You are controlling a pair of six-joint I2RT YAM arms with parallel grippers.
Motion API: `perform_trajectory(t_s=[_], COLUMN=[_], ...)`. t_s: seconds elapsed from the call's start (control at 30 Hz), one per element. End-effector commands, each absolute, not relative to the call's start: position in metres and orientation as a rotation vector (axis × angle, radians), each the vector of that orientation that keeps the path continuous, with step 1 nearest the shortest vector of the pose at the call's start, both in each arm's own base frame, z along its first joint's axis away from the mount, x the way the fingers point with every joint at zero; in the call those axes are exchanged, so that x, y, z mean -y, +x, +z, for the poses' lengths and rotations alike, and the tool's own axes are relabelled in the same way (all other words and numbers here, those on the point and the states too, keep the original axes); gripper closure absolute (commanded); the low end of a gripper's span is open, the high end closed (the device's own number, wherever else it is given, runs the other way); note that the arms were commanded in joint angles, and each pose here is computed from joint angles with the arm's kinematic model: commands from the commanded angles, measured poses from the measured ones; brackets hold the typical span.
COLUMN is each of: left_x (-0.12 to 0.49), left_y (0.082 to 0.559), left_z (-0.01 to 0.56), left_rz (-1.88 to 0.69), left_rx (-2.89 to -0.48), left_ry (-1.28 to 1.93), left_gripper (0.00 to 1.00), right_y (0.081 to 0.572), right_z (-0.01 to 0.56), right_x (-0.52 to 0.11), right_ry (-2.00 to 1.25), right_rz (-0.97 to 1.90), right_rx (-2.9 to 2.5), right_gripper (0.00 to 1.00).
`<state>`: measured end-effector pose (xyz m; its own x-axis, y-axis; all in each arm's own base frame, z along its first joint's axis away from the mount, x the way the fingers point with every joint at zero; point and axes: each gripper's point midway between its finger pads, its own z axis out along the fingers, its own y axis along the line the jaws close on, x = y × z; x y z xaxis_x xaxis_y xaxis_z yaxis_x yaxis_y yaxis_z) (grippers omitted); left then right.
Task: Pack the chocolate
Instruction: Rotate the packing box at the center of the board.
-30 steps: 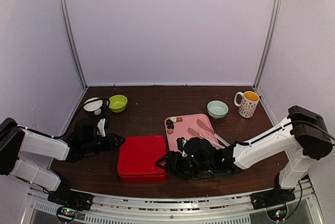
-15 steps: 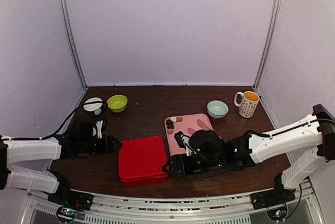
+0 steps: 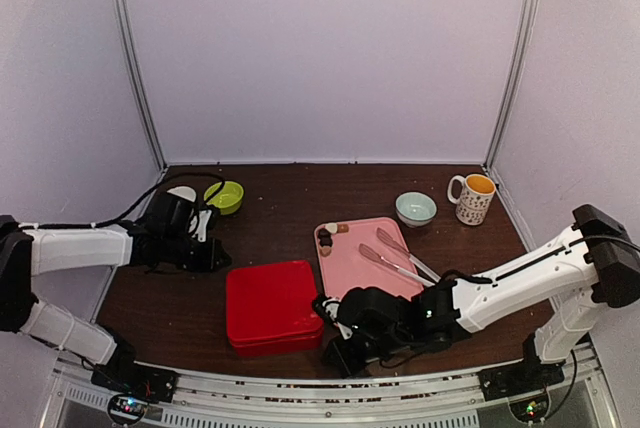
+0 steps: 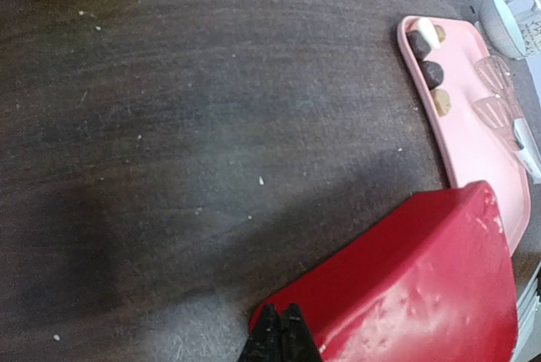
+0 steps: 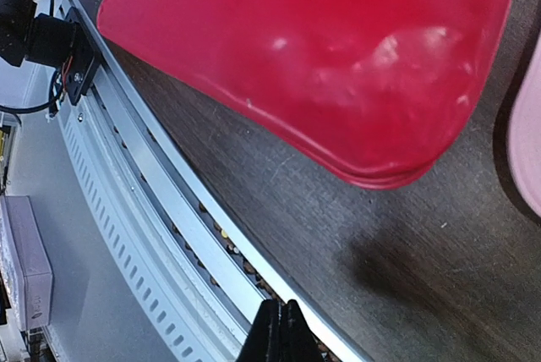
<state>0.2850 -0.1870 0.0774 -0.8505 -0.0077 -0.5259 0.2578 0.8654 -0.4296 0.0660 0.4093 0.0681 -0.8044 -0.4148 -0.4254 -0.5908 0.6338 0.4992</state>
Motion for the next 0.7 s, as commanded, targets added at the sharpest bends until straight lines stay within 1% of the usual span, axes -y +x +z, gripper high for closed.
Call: perform_trajectory(t_s=[0.0, 0.13, 0.3, 0.5, 0.67], left_x=[0.198, 0.206, 0.211, 0.211, 0.201], left_y=[0.302, 0.310, 0.308, 0.298, 0.284], left_z=[0.073, 0.065, 0.054, 0.047, 0.044], left_rz=[-0.762, -0.798, -0.820, -0.831, -0.802], left_rx=[-2.496, -2.510, -2.537, -2.554, -2.577], left_ry=[0.244, 0.278, 0.321, 0.371, 0.342], left_gripper=[1.00, 1.00, 1.00, 1.00, 1.00], right_y=[0.069, 0.070, 0.079, 0.124, 0.158], right_z=[0.075, 0.070, 0.062, 0.062, 0.064], right_x=[-0.427, -0.432, -0.434, -0.422, -0.413], right_ry=[-0.856, -0.877, -0.865, -0.670, -0.618], right_rz=[0.968, 0.969, 0.947, 0.973, 0.923], right_rx=[-2.553, -2.558, -2.583, -2.582, -2.576], right_gripper=[1.00, 1.00, 1.00, 1.00, 1.00])
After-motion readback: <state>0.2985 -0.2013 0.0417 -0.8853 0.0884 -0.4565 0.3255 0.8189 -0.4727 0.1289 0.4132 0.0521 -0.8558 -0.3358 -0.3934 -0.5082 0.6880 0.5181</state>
